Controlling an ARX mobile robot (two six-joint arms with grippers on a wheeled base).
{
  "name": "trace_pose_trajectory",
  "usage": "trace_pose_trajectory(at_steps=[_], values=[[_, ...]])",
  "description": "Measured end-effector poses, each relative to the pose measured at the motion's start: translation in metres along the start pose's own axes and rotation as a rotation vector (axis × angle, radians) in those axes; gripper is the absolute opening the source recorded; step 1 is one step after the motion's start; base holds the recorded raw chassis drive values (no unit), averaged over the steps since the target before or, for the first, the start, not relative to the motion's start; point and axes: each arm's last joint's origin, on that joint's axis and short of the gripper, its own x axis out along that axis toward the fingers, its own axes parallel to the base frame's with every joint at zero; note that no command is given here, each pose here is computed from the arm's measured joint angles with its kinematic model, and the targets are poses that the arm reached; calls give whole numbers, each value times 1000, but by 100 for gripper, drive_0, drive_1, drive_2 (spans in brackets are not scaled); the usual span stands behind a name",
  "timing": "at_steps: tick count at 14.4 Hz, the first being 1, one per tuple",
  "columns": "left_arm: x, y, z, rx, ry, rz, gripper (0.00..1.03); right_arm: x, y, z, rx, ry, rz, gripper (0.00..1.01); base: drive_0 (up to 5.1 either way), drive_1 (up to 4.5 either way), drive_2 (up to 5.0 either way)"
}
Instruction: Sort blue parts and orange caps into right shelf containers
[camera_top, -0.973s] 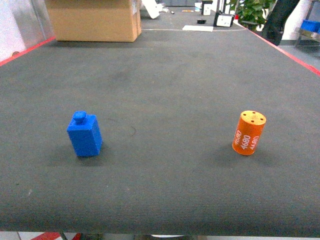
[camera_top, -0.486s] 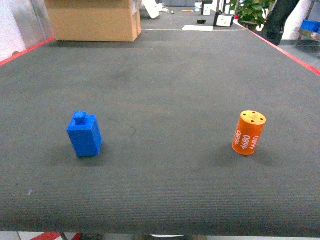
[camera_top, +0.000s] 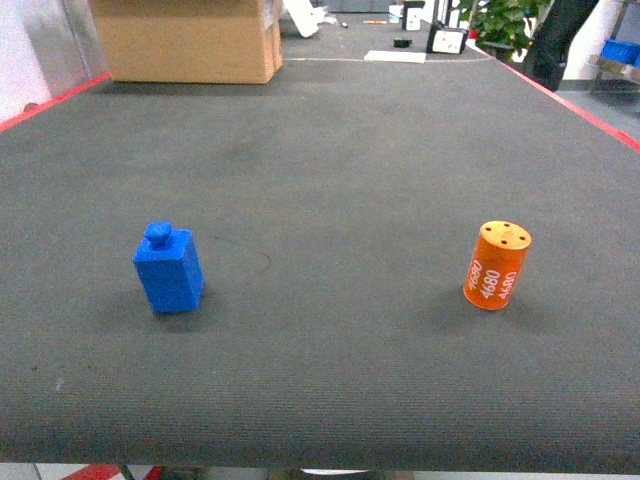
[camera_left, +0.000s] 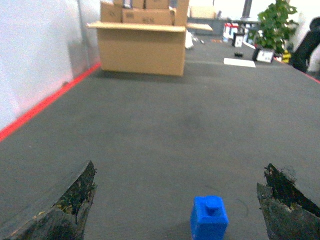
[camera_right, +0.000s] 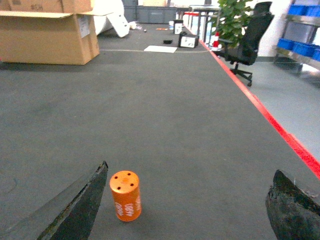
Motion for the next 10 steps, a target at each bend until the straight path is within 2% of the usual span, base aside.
trace_pose_trajectory(at_steps=[1,3,4,7,10], values=[[25,-6,-11,6,95,-34,98,23,12,-3,-20,58,29,98,0,0,0],[60,-16,-34,4,230,-84,98,58,26,-12,-32,127,52,98,0,0,0],[74,-22,-40,2,260,-99,98,73,32,-19,-26,165,69,98,0,0,0],[92,-33,-49,1,311,-133,98,92,38,-37,-22,240,75,98,0,0,0],[95,-36,-52,0,324,-142,98,95,40,-41,-19,252,77,98,0,0,0]])
